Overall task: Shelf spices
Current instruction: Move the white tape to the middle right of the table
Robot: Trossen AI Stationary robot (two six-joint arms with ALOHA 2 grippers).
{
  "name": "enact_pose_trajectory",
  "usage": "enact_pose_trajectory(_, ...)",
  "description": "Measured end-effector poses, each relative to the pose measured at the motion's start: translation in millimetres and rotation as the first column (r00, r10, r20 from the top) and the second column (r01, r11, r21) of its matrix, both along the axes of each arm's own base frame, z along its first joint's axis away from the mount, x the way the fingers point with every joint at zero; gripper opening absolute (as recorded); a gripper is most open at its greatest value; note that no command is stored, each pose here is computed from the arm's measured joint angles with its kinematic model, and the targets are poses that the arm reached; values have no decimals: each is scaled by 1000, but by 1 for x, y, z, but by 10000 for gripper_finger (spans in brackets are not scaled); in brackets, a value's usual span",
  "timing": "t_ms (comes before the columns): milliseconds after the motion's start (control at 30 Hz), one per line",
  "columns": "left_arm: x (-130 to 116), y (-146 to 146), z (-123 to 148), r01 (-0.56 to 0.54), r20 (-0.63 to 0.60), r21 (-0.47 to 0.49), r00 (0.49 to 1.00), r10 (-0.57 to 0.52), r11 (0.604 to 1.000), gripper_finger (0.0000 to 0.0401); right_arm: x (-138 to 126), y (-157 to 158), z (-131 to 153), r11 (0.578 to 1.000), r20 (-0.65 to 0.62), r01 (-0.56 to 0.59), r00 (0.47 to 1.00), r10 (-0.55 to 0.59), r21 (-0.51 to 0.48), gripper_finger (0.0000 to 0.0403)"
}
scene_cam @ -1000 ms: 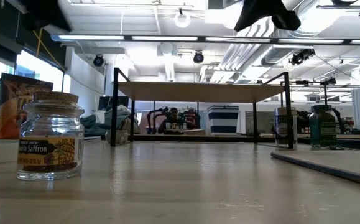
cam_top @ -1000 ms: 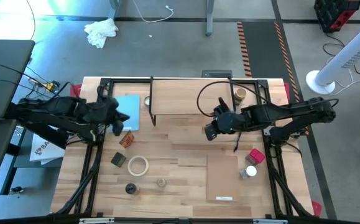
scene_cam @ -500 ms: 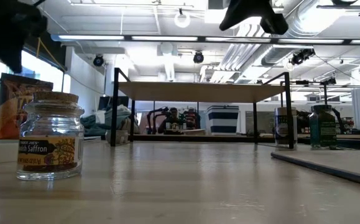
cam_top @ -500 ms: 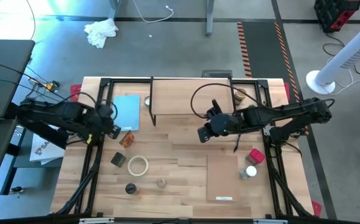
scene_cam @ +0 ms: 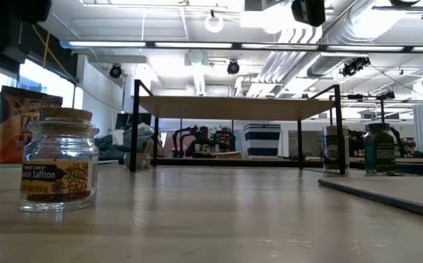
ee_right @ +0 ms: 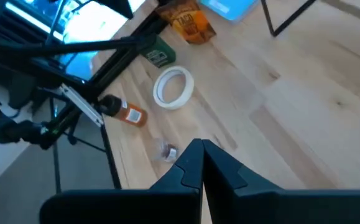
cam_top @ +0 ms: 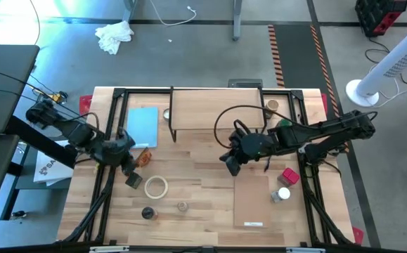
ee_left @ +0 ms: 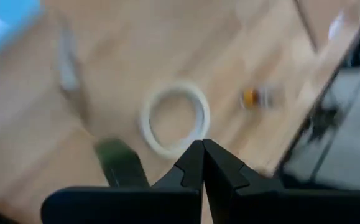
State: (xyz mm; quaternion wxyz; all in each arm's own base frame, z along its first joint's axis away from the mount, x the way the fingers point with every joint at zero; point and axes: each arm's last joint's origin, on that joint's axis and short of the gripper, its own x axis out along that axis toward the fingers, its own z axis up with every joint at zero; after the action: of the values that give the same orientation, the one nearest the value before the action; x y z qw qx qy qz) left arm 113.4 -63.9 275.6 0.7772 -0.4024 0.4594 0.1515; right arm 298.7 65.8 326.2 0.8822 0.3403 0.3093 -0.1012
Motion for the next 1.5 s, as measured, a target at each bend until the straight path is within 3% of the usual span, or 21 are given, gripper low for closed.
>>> enact_pose_trajectory(133, 16, -28, -17, 152, -120, -16, 981, -152, 988, 0, 1, -3, 0, 999, 0, -14, 1000, 14, -37, 0)
enact_pose_trajectory(233, 36, -50, -24, 208, -56, -36, 976, -210, 977, 0, 1, -5, 0, 998, 0, -20, 1000, 20, -55, 0)
enact_pose_trajectory(333, 53, -63, -35, 177, -33, 3, 984, -176, 984, 0, 1, -6, 0, 997, -1, -37, 999, 37, -68, 0)
enact_pose_trajectory(500, 69, -67, -68, 142, -202, 92, 972, -121, 986, 0, 1, -6, 0, 995, -2, -50, 999, 50, -84, 0)
enact_pose_trajectory(1067, 113, -57, -129, 151, -362, 166, 929, -83, 974, 0, 1, -6, 0, 995, -4, -60, 998, 60, -77, 0)
enact_pose_trajectory(1400, 144, -36, -145, 178, -377, 185, 921, -98, 966, 0, 1, -6, 0, 995, -4, -66, 998, 66, -68, 0)
enact_pose_trajectory(1433, 151, -33, -142, 178, -346, 212, 933, -96, 961, 0, 1, -6, 0, 995, -4, -66, 998, 66, -68, 0)
enact_pose_trajectory(1500, 178, -24, -131, 96, -134, 370, 990, -49, 924, 0, 1, -6, 0, 996, -3, -66, 998, 66, -68, 0)
